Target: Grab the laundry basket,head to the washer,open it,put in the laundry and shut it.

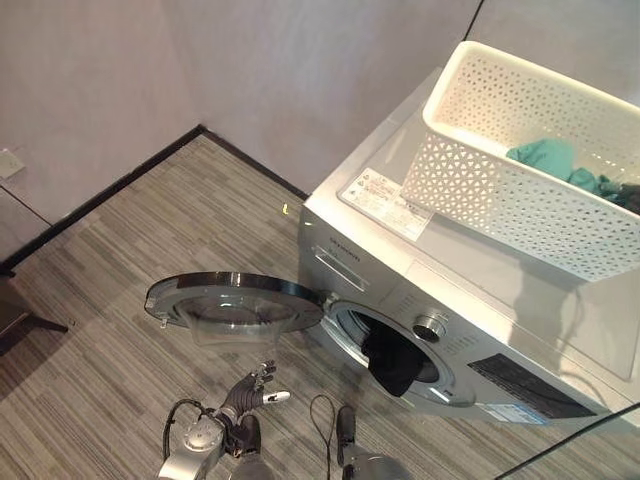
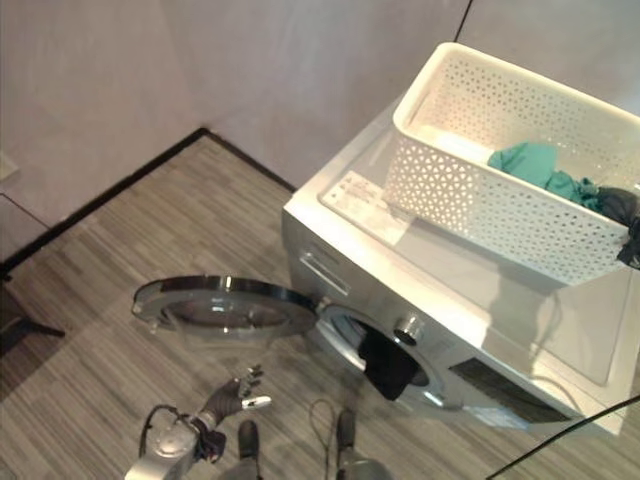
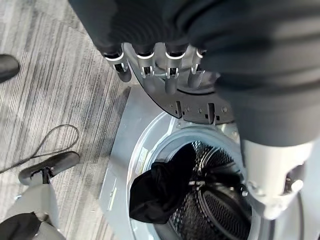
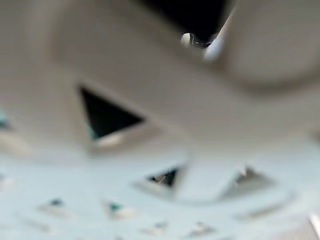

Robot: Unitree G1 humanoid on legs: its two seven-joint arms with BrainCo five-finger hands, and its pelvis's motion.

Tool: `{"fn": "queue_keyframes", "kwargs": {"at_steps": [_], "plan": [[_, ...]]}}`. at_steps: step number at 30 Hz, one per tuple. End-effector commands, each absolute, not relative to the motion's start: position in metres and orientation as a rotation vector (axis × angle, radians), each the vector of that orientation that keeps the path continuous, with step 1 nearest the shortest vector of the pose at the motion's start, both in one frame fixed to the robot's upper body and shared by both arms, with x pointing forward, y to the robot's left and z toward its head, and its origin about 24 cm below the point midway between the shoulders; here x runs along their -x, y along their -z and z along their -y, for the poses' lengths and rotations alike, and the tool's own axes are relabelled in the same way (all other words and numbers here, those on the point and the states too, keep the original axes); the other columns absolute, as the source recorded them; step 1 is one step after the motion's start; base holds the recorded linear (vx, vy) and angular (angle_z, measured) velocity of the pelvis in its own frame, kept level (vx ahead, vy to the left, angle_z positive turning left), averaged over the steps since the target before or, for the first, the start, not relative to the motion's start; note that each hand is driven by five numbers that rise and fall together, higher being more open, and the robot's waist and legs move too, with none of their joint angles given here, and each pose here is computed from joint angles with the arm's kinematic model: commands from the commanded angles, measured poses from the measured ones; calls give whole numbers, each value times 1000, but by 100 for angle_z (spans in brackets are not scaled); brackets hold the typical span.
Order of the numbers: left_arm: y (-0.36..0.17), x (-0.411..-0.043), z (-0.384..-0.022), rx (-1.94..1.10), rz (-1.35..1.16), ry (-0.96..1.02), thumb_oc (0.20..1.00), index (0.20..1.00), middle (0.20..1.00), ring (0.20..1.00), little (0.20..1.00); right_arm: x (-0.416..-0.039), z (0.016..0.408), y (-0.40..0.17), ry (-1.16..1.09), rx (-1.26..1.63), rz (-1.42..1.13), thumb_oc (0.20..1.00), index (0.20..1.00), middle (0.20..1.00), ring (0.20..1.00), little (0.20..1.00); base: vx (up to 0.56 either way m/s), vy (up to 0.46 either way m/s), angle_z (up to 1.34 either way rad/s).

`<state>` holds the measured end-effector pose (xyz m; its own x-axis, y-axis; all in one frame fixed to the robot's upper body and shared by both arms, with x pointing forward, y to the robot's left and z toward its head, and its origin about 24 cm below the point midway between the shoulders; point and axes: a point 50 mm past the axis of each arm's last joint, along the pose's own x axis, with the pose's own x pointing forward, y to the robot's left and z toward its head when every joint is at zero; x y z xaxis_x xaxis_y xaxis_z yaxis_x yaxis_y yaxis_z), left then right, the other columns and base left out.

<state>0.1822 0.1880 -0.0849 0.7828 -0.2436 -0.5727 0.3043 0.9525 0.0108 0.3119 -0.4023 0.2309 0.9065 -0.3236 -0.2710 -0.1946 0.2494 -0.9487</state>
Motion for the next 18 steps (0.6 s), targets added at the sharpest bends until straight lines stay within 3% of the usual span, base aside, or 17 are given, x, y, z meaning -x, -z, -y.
{"fn": "queue_keyframes", "kwargs": {"at_steps": [1, 9, 10, 11, 13, 18], "plan": [[54, -218, -176, -117, -419, 354, 1000, 1000, 1000, 1000, 1000, -311, 400, -218, 34, 1360, -508, 1000, 1000, 1000, 1000, 1000, 3, 0, 19], [47, -225, -167, -152, -389, 417, 1000, 1000, 1000, 1000, 1000, -317, 381, -195, -108, 1339, -531, 1000, 1000, 1000, 1000, 1000, 1, 0, 2], [48, -225, -167, -152, -390, 417, 1000, 1000, 1000, 1000, 1000, -317, 381, -194, -112, 1338, -527, 931, 931, 931, 931, 931, 0, 0, 0], [48, -225, -166, -153, -391, 418, 1000, 1000, 1000, 1000, 1000, -318, 380, -197, -110, 1334, -518, 495, 495, 495, 495, 495, 0, 0, 0], [49, -225, -164, -160, -393, 427, 1000, 1000, 1000, 1000, 1000, -320, 379, -197, -105, 1327, -505, 200, 200, 200, 200, 200, 0, 0, 0], [52, -223, -165, -173, -411, 423, 1000, 1000, 1000, 1000, 1000, -329, 375, -228, -7, 1302, -380, 200, 200, 200, 200, 200, 0, 0, 0]]}}
